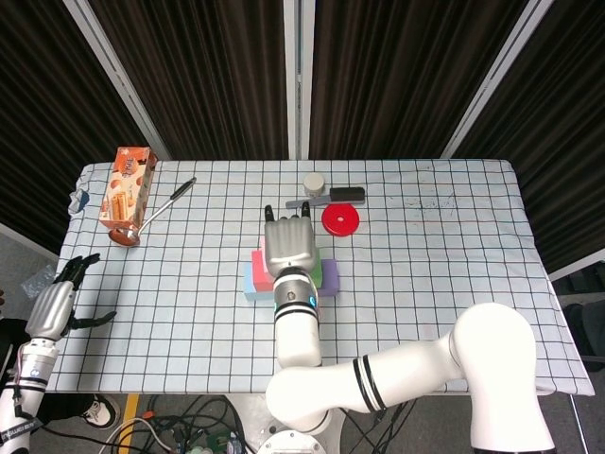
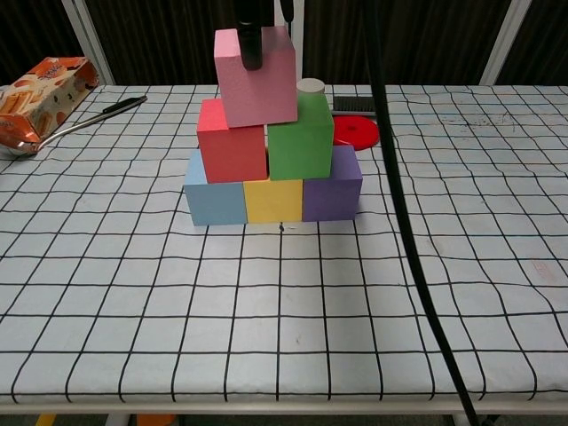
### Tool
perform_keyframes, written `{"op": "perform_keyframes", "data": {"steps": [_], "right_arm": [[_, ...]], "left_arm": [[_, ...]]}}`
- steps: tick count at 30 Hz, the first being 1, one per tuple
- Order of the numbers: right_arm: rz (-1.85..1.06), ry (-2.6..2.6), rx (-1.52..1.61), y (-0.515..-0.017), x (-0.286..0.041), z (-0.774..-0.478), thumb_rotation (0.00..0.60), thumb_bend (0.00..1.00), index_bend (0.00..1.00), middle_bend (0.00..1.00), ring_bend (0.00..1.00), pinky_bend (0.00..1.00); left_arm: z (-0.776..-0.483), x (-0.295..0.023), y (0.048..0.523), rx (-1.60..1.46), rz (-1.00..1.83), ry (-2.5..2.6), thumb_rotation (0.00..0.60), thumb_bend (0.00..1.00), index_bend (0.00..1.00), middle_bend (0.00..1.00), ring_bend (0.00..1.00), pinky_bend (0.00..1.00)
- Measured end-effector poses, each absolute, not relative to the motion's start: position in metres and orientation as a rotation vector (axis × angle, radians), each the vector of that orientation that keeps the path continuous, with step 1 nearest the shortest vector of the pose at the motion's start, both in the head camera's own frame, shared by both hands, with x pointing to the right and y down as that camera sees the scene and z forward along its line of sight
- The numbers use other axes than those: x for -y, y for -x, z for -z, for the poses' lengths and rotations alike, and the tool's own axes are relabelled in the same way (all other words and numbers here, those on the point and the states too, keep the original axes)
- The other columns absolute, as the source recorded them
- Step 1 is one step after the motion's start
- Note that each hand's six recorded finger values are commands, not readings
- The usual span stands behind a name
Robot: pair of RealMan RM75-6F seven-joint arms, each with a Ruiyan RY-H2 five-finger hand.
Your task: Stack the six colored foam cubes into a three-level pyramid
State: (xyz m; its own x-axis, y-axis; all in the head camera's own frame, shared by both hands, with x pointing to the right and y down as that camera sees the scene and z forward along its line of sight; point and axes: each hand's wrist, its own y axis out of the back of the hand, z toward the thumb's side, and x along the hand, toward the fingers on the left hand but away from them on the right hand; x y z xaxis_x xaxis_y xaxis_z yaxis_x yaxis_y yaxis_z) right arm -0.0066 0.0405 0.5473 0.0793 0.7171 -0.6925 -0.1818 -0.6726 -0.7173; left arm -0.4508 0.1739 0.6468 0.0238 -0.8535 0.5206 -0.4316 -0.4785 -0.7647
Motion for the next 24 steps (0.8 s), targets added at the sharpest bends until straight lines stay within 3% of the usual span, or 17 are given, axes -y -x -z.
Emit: {"op": "perform_keyframes", "data": {"steps": [24], "right_arm": [[-1.681, 1.682, 0.547, 0.0122, -0.0417, -0.5523, 0.600, 0.13, 0.00, 0.78, 0.31, 0.00]], "left_arm": [[-0.6468, -0.1772, 0.4565, -1.310, 1.463, 1.918, 0.600, 0.10, 0.09, 0.11, 0.01, 0.17]]}}
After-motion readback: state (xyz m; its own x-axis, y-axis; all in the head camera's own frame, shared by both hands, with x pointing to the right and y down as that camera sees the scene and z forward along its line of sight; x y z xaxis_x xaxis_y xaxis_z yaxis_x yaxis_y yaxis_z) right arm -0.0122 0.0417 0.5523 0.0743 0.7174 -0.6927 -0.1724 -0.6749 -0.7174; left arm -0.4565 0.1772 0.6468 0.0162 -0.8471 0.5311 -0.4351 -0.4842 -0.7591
